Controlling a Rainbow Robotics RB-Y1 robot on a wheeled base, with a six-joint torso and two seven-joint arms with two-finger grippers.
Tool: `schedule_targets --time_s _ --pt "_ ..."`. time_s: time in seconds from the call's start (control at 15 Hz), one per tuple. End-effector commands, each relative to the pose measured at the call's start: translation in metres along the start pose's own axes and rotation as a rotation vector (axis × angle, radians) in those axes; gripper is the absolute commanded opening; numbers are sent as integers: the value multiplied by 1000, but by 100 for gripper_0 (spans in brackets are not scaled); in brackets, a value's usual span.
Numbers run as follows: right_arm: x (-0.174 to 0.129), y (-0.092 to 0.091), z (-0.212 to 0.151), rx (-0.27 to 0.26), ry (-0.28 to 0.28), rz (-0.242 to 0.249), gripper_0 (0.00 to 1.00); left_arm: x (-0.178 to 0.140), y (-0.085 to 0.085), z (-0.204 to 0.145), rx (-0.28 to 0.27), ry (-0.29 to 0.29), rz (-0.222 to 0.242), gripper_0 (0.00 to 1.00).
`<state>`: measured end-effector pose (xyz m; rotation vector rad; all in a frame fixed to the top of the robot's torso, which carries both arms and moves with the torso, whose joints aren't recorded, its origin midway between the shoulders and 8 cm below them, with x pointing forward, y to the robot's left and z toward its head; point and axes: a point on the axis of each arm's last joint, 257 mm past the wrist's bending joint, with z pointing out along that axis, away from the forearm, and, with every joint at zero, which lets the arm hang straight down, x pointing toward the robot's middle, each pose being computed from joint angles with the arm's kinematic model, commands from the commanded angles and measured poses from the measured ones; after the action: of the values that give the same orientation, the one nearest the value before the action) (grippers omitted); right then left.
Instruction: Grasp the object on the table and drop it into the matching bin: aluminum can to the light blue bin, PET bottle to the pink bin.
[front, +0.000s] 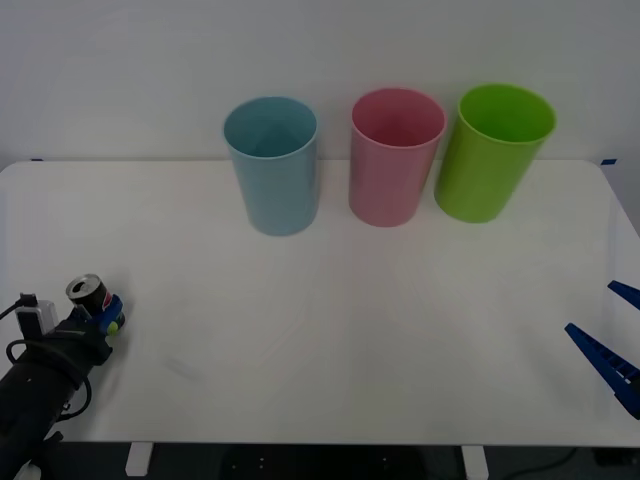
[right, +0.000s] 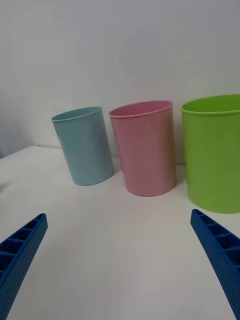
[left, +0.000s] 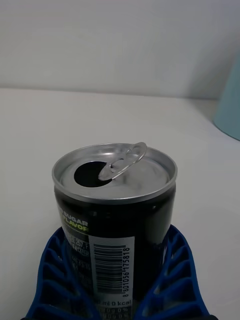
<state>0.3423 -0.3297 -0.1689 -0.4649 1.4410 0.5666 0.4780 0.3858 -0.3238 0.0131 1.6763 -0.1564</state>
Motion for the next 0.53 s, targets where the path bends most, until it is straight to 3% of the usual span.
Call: schedule_targets --time_s 0.07,0.33,0.53 --pt "0 0 0 0 0 0 100 -6 -2 1 5 -10 1 0" --pt "0 0 0 0 0 0 100 -23 -7 5 22 -37 26 0" --pt "0 0 0 0 0 0 100 -44 -23 11 57 -75 20 0"
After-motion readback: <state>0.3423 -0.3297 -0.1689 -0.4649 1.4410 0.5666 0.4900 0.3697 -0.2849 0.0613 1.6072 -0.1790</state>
